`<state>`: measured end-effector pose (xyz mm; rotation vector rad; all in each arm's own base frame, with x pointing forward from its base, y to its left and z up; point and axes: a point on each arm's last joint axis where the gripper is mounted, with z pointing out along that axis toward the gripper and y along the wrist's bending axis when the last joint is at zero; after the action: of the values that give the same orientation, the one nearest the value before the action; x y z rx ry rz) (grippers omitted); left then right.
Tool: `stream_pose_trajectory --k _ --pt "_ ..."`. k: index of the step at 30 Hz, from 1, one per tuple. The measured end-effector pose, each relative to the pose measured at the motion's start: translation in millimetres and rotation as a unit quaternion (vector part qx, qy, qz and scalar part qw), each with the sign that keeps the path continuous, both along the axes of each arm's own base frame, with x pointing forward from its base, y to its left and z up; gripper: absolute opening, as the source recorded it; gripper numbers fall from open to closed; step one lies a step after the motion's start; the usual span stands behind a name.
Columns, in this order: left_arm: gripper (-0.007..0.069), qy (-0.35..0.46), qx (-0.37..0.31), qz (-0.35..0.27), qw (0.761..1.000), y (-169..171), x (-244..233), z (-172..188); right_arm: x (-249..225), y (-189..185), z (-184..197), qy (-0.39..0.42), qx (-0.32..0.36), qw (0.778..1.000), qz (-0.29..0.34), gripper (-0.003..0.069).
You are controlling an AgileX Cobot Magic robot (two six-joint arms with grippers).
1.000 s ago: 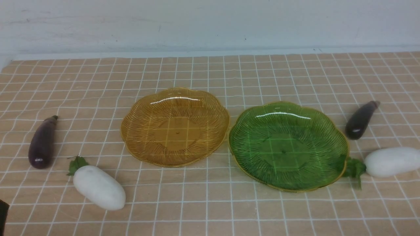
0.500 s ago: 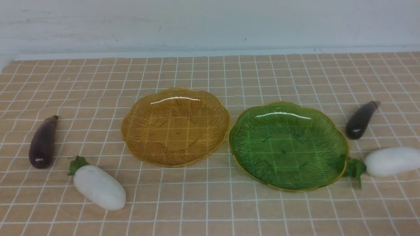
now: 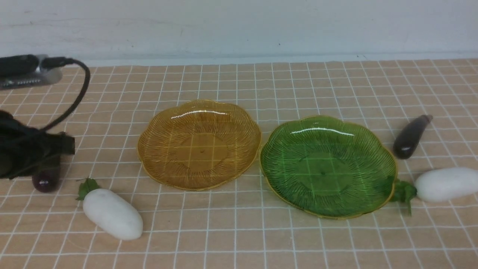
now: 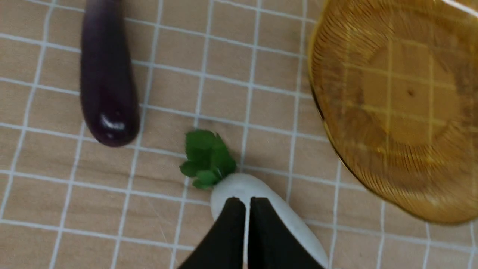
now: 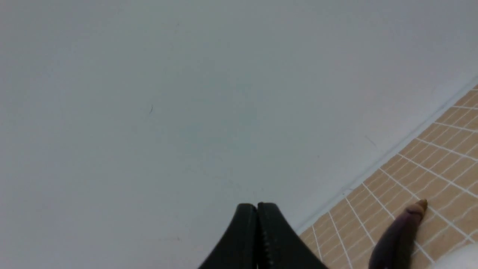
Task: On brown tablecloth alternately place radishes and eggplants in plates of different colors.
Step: 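Pick up the eggplant and place it in the yellow plate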
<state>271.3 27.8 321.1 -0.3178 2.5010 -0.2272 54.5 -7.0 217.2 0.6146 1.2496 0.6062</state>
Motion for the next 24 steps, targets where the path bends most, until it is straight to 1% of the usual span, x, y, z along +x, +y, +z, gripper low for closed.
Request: stream_pose_trajectory --k 1,2,4,7,8,9,10,11,13,15,16,17,18,20,22,24 --pt "0.0000 0.008 -0.010 0.011 1.000 6 9 -3 0 2 -2 0.018 0.000 1.000 0.011 -0.0015" --pt "0.0000 0.012 -0.020 0.022 0.999 15 16 -4 1 6 -4 0.056 0.000 0.998 0.034 -0.0015" --pt "0.0000 0.019 -0.035 0.041 0.998 26 34 -9 -4 13 12 0.096 -0.014 0.992 0.077 -0.0015" --pt "0.0020 0.029 -0.023 0.033 0.999 35 58 -23 -11 21 45 0.141 -0.070 0.980 0.123 -0.0015" --pt "0.0037 0.037 -0.012 0.029 0.999 40 69 -31 -11 24 59 0.168 -0.104 0.970 0.141 -0.0015" --pt "0.0064 0.046 -0.001 0.026 0.999 43 76 -38 -11 25 65 0.191 -0.123 0.962 0.154 -0.0015" --pt "0.0104 0.057 0.008 0.023 0.998 46 82 -46 -8 28 78 0.216 -0.155 0.949 0.170 -0.0015" --pt "0.0146 0.067 0.018 0.021 0.997 49 88 -53 -6 29 84 0.237 -0.175 0.938 0.183 -0.0015" --pt "0.0208 0.077 0.034 0.021 0.996 54 97 -64 -1 32 95 0.275 -0.213 0.913 0.211 -0.0015" --pt "0.0343 0.087 0.047 0.030 0.995 60 106 -76 2 35 98 0.296 -0.226 0.898 0.233 -0.0015" --pt "0.0405 0.094 0.050 0.038 0.994 63 110 -82 3 36 97 0.301 -0.229 0.894 0.239 -0.0015" --pt "0.0446 0.098 0.054 0.046 0.993 65 114 -87 3 37 97 0.304 -0.227 0.892 0.248 -0.0015" --pt "0.0502 0.105 0.056 0.055 0.991 67 117 -93 3 38 96 0.304 -0.227 0.889 0.256 -0.0015" --pt "0.0606 0.125 0.071 0.068 0.987 73 121 -109 3 40 97 0.301 -0.220 0.890 0.264 -0.0015" --pt "0.0645 0.140 0.081 0.074 0.984 76 122 -120 2 41 98 0.298 -0.215 0.890 0.268 -0.0015" --pt "0.0667 0.160 0.095 0.079 0.979 80 125 -135 2 42 98 0.297 -0.212 0.891 0.272 -0.0015"
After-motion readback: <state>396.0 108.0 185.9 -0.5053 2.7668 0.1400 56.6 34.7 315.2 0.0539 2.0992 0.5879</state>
